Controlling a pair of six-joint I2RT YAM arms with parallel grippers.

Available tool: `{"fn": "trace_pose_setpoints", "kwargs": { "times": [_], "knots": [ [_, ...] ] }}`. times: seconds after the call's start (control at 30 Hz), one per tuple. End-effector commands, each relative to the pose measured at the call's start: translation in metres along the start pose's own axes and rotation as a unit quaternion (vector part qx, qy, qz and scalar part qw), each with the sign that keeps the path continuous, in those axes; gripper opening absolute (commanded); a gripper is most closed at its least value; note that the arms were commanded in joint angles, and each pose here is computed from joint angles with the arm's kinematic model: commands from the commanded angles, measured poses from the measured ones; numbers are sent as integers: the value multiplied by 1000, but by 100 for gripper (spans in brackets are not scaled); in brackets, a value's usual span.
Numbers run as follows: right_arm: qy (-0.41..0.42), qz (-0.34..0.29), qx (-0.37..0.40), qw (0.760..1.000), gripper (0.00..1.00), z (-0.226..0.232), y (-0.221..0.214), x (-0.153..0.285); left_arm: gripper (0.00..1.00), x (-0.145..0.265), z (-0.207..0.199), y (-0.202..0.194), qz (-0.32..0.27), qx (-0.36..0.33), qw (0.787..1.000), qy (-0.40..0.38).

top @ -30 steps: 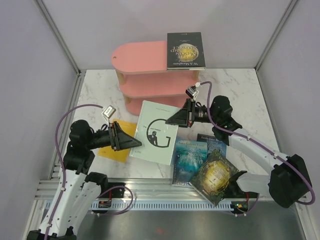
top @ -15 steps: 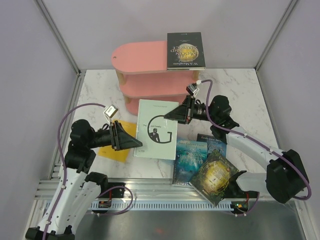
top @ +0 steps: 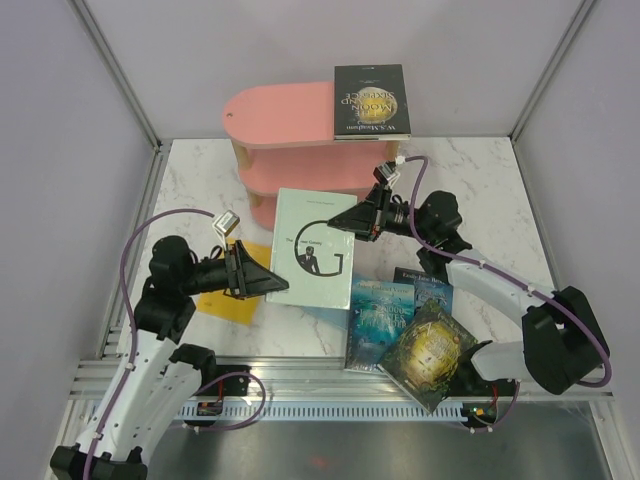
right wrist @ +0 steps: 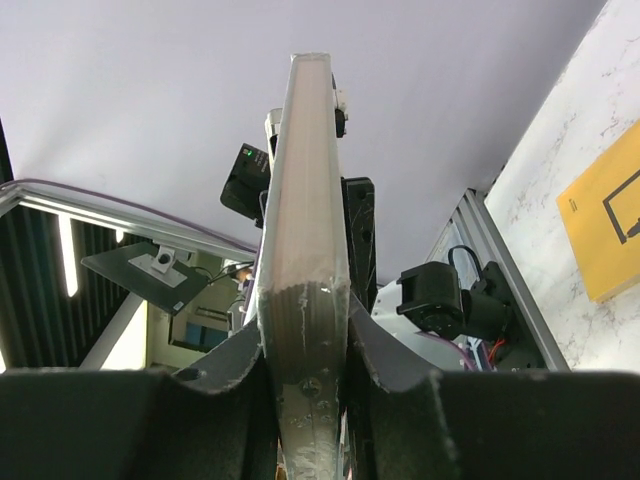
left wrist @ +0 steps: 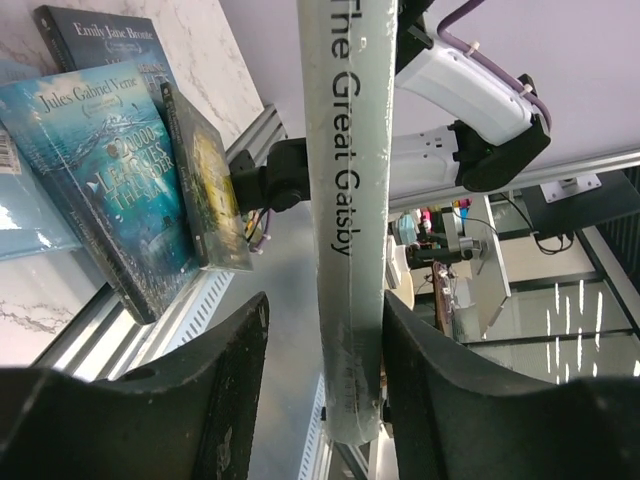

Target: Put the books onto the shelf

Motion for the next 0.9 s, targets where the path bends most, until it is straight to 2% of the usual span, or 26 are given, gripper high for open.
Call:
{"fn": "trace_pose_setpoints", "kwargs": {
  "times": [0.0,0.13,0.27,0.4,0.5,0.6,0.63,0.67,0.7,0.73,0.77,0.83,0.87],
  "knots": [
    [58,-20,31,998,0,29,7,1,51,-2,5,4,-16,-16,1000,12],
    [58,-27,26,998,0,23,7,1,50,-5,2,10,-25,-4,1000,-1],
    [55,-35,21,998,0,17,11,-4,43,-8,-3,15,-28,-2,999,-26],
    [56,-40,21,997,0,17,16,-9,18,-8,-14,18,-28,-11,998,-46],
    [58,-39,21,997,0,18,18,-13,3,-8,-23,22,-26,-22,998,-54],
    [60,-34,20,997,0,18,19,-15,2,-9,-30,30,-36,-16,998,-41],
    [60,-27,19,998,1,18,18,-14,2,-7,-43,37,-48,-59,996,-39],
    [59,-23,19,998,8,18,17,-15,2,-7,-37,37,-46,-28,999,-3],
    [59,-21,20,998,34,19,17,-14,2,-6,-41,43,-62,-38,997,14],
    [57,-17,18,998,46,19,15,-13,2,-2,-55,49,-68,-73,995,18],
    [58,-14,25,998,64,23,13,-11,2,0,-53,55,-72,-60,995,35],
    [35,-9,18,999,75,18,10,-8,2,8,-72,66,-87,-88,992,32],
    [31,-6,25,999,97,22,7,-5,2,15,-71,71,-96,-84,991,43]
  ]
}}
Point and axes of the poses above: each gripper's point midway between its finger pads, its own x axis back along the fingers, its own z axis along the line the jaws close on, y = z × x, the point moved 6 cm from there along x, back along the fingers, and after that the axes turned 6 degrees about x, right-handed, at the moved point
